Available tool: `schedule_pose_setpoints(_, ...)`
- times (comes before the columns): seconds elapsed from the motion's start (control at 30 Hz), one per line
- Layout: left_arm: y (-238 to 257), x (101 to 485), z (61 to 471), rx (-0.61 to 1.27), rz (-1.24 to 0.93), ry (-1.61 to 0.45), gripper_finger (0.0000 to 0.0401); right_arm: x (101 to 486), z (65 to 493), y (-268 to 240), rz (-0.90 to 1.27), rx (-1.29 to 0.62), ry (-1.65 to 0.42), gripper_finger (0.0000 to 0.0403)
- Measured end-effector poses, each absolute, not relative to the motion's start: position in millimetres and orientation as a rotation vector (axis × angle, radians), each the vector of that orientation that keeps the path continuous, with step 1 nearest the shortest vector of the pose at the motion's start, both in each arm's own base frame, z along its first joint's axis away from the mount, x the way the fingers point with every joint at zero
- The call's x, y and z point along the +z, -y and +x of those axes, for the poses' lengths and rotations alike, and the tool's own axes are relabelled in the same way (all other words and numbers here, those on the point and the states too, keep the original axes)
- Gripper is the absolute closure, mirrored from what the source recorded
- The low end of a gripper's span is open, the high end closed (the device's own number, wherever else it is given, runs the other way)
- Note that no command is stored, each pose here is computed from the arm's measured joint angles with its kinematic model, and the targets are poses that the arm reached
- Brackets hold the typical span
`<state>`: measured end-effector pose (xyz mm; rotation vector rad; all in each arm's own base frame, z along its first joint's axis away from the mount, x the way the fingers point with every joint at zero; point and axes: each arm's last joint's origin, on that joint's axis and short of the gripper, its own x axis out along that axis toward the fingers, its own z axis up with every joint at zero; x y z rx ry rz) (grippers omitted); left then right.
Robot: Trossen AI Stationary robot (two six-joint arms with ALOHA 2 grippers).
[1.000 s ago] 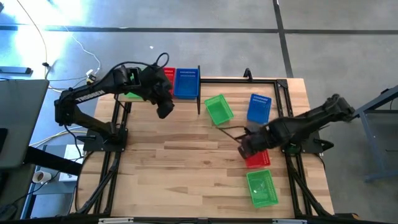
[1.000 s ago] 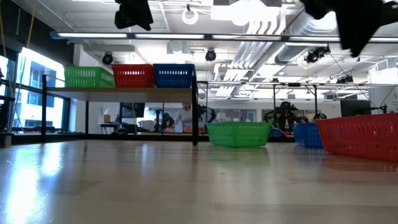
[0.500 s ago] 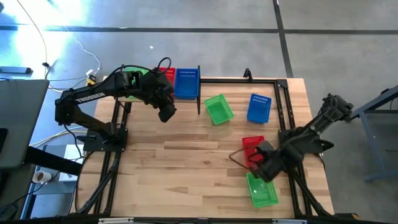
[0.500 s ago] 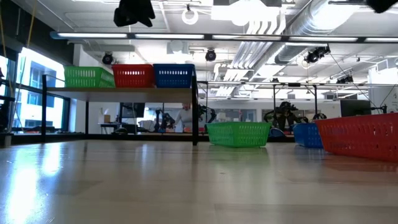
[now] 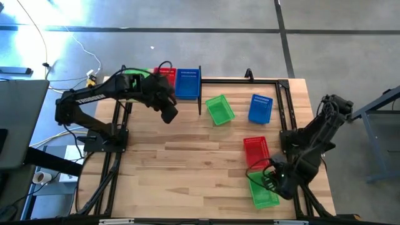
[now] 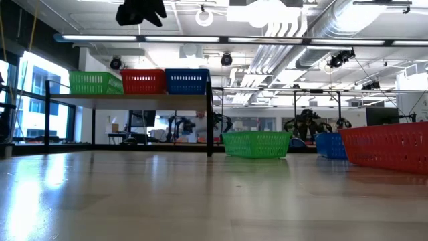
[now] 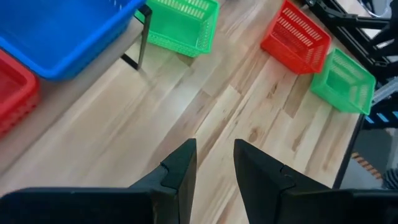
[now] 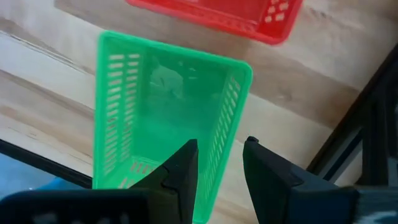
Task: Stack baskets on shelf by color
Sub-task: Stack the bottom green basket on top of the green basket on the shelf
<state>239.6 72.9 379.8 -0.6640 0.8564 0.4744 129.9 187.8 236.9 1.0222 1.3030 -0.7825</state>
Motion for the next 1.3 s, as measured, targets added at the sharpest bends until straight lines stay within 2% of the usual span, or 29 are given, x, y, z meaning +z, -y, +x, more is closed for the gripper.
schedule_pose_setpoints(0.47, -11.6, 379.9, 250.1, 0.452, -0.637, -0.861, 0.0304, 197.7, 123.1, -196.5, 1.023, -0.791, -1.319, 0.029)
schedule_pose_setpoints(0.87, 12.7, 380.0, 250.0, 0.447, -0.644, -0.851, 0.0304, 174.2, 129.7, -207.3, 0.999, -0.814, -1.322, 0.0296)
schedule_pose_setpoints(1.03, 12.6, 380.0, 250.0, 0.449, -0.645, -0.851, 0.0304, 165.5, 133.3, -213.7, 1.01, -0.811, -1.332, 0.0327)
schedule_pose_setpoints(1.23, 12.2, 380.0, 250.1, 0.45, -0.645, -0.85, 0.0304, 163.4, 132.9, -214.7, 1.008, -0.823, -1.365, 0.0394)
schedule_pose_setpoints(1.3, 12.2, 380.0, 250.1, 0.45, -0.645, -0.85, 0.0304, 163.5, 133.5, -214.5, 1.008, -0.822, -1.363, 0.0396)
